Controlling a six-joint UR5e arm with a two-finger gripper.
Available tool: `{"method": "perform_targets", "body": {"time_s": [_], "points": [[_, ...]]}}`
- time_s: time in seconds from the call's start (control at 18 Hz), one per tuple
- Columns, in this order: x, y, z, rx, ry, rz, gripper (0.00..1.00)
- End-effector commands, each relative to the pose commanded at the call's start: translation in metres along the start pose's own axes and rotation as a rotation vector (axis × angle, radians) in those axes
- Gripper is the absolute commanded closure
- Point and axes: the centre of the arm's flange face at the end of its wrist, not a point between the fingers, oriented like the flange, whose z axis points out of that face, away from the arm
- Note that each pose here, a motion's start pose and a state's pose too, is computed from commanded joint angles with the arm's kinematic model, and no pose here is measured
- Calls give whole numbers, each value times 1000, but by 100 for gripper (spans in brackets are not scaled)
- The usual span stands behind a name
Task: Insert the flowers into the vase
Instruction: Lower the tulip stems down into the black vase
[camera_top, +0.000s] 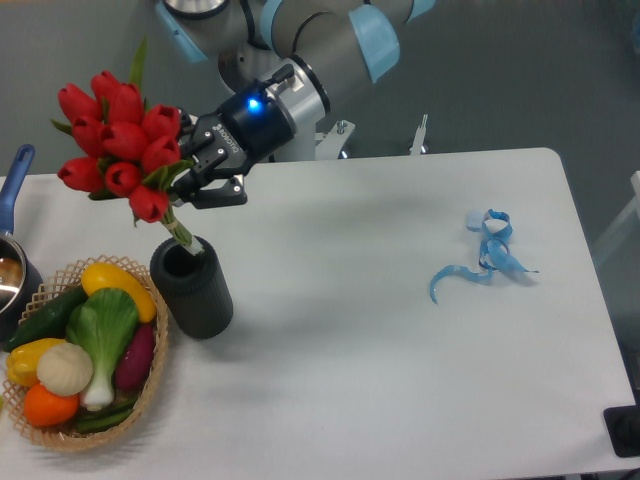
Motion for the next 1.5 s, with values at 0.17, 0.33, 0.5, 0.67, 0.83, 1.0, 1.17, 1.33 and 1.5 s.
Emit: {"method": "perform_targets", "body": {"time_s": [0.17, 0.33, 0.5, 0.67, 0.83, 1.0, 1.17, 1.33, 1.5], "points": [[2, 3, 8, 0, 19, 0, 100], [-1, 10, 11, -3, 23, -10, 100], [-4, 28, 17, -6, 35, 4, 99], [-7, 51, 21, -9, 45, 18, 96], [-12, 79, 24, -13, 51, 31, 89], [-13, 101, 26, -15, 57, 47, 84], [-14, 117, 17, -18, 38, 43, 69], [-13, 123, 15, -21, 33, 31, 44], [-14, 125, 12, -23, 28, 27, 21]]}}
